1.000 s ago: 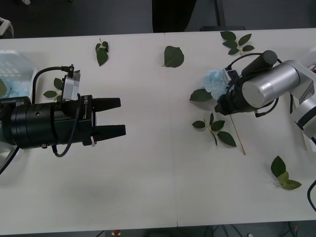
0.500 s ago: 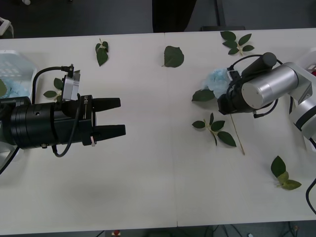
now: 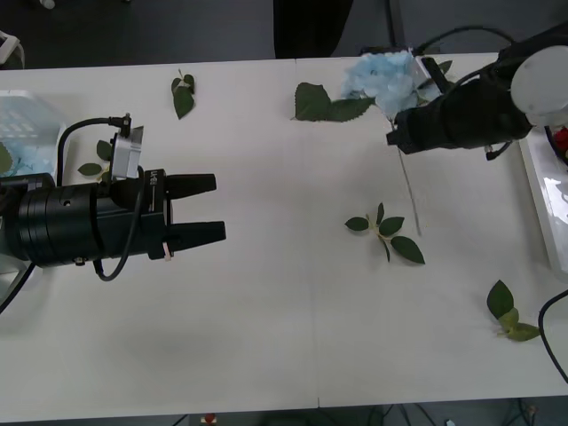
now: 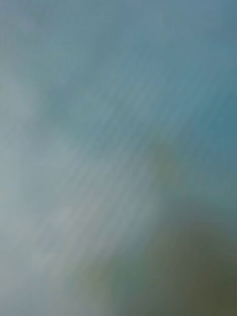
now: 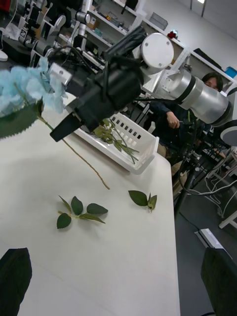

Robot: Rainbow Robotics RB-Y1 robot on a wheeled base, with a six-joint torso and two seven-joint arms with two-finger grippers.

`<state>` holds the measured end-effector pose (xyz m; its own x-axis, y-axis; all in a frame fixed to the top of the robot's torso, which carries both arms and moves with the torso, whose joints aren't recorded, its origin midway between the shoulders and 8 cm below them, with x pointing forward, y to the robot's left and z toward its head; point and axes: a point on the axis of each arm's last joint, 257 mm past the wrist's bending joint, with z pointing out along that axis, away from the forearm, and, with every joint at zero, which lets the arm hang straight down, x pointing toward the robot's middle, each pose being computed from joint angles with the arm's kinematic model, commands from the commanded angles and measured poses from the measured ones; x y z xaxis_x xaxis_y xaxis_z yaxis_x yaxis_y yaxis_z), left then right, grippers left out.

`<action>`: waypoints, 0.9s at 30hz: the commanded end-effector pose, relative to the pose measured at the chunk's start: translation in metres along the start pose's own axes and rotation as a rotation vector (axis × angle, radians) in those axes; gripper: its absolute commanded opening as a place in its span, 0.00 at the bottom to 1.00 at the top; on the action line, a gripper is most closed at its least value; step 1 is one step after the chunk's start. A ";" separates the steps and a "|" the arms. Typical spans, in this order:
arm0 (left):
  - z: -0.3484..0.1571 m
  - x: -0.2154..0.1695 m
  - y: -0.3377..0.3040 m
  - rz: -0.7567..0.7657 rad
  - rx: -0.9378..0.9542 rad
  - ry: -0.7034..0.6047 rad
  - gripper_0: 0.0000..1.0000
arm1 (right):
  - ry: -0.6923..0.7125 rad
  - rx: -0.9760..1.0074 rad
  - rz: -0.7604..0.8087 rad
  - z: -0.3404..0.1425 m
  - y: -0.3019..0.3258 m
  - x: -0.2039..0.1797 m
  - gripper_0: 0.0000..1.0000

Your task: Place the red flowers into the right box and the blue flowers into the left box. If a person shows an open palm, hand one flower to the person first, then continue sorting.

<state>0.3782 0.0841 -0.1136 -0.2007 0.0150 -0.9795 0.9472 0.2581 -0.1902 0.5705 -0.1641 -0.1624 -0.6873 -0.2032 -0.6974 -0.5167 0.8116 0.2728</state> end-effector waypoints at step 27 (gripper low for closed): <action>0.090 -0.065 0.019 0.073 -0.070 -0.113 1.00 | -0.471 -0.612 -0.344 -0.107 0.260 -0.114 0.00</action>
<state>0.4281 0.0344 -0.0817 -0.0602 -0.0161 -0.9981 0.9342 0.3513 -0.0621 0.4817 -0.0119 0.0164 -0.3174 -0.0621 -0.9463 -0.8925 0.3569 0.2759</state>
